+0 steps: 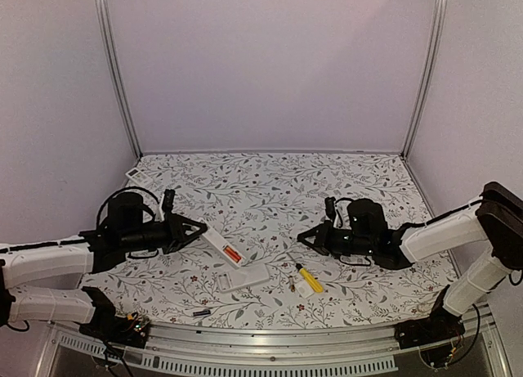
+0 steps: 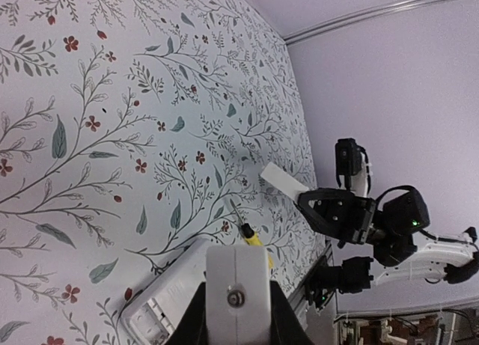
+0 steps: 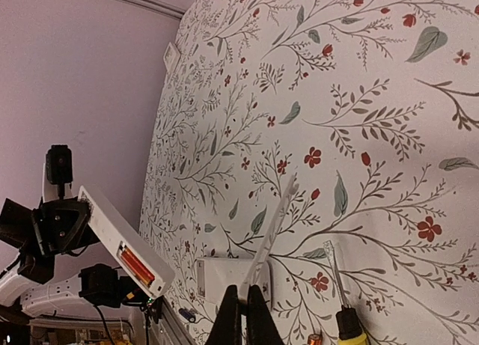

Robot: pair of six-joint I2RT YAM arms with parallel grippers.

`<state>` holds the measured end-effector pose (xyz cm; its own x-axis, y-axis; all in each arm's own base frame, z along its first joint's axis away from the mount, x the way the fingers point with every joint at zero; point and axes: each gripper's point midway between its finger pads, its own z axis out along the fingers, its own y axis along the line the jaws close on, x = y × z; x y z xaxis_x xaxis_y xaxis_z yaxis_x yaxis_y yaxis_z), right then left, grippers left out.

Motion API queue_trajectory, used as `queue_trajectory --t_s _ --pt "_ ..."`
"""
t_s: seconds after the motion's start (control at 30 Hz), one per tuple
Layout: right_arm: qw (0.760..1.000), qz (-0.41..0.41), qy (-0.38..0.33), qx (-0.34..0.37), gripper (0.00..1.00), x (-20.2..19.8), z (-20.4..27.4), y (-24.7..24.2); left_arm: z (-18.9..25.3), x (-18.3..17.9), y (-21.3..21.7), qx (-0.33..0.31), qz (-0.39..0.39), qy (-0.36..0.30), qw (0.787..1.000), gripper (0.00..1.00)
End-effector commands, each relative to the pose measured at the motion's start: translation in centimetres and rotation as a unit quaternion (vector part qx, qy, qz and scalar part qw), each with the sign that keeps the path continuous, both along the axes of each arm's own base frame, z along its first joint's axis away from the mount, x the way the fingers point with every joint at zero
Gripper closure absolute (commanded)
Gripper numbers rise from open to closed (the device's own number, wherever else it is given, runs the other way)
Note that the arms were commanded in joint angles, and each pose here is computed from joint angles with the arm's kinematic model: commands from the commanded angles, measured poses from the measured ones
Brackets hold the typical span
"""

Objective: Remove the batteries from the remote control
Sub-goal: Place the battery cover at the center of the board, then pick up the screwdriver from the center of the board.

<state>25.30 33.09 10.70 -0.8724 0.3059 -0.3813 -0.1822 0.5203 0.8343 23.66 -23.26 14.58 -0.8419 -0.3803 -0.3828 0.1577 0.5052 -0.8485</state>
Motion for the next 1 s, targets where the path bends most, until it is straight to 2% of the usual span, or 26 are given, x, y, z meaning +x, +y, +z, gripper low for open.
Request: queue_trajectory --t_s 0.0,0.07,0.13,0.33,0.53,0.83,0.97 --pt "0.999 0.020 -0.004 -0.032 0.98 0.5 -1.6 0.5 0.3 -0.3 0.3 0.004 -0.012 -0.012 1.000 1.00" --pt "0.999 0.018 -0.001 -0.046 0.94 0.7 -2.4 0.3 0.4 -0.3 0.4 0.003 -0.010 -0.015 1.000 1.00" --pt "0.998 0.015 0.002 -0.060 0.86 0.9 -3.1 0.1 0.7 -0.4 0.5 0.000 -0.010 -0.017 1.000 1.00" --pt "0.994 -0.001 -0.001 -0.106 0.53 1.0 -4.0 -1.4 0.8 -0.6 0.6 -0.004 -0.009 -0.015 1.000 1.00" --pt "0.987 0.002 -0.022 -0.161 0.39 0.4 -3.6 -3.4 0.9 -0.9 0.8 -0.014 -0.005 -0.014 1.000 1.00" --pt "0.967 0.044 -0.043 -0.247 0.39 -4.5 -5.3 -3.9 1.3 -1.4 0.3 -0.018 -0.026 -0.021 0.999 1.00" --pt "0.959 0.049 -0.033 -0.278 0.44 -5.5 -7.1 -3.6 1.8 -1.5 0.2 -0.018 -0.030 -0.028 0.999 1.00"
